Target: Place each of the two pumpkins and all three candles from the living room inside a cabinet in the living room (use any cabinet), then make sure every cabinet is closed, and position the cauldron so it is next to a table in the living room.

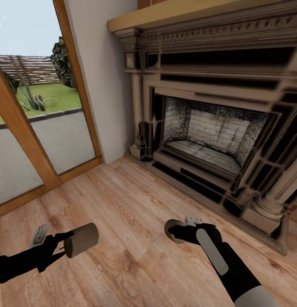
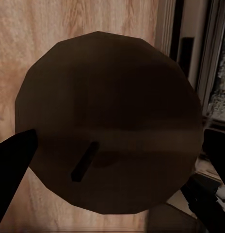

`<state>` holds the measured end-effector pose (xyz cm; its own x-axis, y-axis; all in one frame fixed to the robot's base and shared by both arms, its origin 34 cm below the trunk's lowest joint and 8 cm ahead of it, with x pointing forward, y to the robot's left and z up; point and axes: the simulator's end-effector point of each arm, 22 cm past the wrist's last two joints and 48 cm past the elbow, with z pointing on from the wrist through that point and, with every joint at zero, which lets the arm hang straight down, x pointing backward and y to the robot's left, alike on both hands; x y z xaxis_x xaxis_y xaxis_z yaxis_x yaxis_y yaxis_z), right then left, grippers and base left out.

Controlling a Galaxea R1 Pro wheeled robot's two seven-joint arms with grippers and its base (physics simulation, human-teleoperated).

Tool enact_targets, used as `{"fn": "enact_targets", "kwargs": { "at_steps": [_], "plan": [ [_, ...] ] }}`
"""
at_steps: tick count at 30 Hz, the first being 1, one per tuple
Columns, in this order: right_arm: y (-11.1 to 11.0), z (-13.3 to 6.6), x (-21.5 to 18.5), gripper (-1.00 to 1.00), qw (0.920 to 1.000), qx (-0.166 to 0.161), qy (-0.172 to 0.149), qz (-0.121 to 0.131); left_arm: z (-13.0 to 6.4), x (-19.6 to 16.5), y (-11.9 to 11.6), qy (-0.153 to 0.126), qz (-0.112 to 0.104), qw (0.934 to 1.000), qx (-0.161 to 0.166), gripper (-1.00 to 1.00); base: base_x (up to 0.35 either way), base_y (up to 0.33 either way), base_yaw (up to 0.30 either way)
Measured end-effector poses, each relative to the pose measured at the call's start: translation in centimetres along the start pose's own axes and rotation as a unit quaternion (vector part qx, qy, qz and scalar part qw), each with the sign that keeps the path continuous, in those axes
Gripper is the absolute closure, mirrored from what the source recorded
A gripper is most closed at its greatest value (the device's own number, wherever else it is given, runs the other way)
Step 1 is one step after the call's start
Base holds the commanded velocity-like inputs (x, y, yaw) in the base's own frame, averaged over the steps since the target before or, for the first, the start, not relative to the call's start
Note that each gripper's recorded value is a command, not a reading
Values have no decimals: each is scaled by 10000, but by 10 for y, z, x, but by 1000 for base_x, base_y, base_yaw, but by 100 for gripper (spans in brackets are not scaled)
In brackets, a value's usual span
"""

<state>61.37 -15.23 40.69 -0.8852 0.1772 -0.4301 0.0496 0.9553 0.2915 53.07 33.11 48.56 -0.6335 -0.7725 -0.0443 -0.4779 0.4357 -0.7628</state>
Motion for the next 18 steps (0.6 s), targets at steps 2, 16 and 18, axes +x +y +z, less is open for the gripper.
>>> {"fn": "enact_targets", "kwargs": {
  "at_steps": [2,16,18],
  "plan": [
    [0,0,0,100,10000,6,-1,-9,0,0,0,2,-5,10000,8,100,-40,40,-239],
    [-2,1,2,100,10000,19,24,-1,0,1,-1,5,-10,10000,19,100,-54,29,-251],
    [-2,1,2,100,10000,19,30,5,0,0,-1,4,-5,10000,12,100,-137,68,-253]
  ]
}}
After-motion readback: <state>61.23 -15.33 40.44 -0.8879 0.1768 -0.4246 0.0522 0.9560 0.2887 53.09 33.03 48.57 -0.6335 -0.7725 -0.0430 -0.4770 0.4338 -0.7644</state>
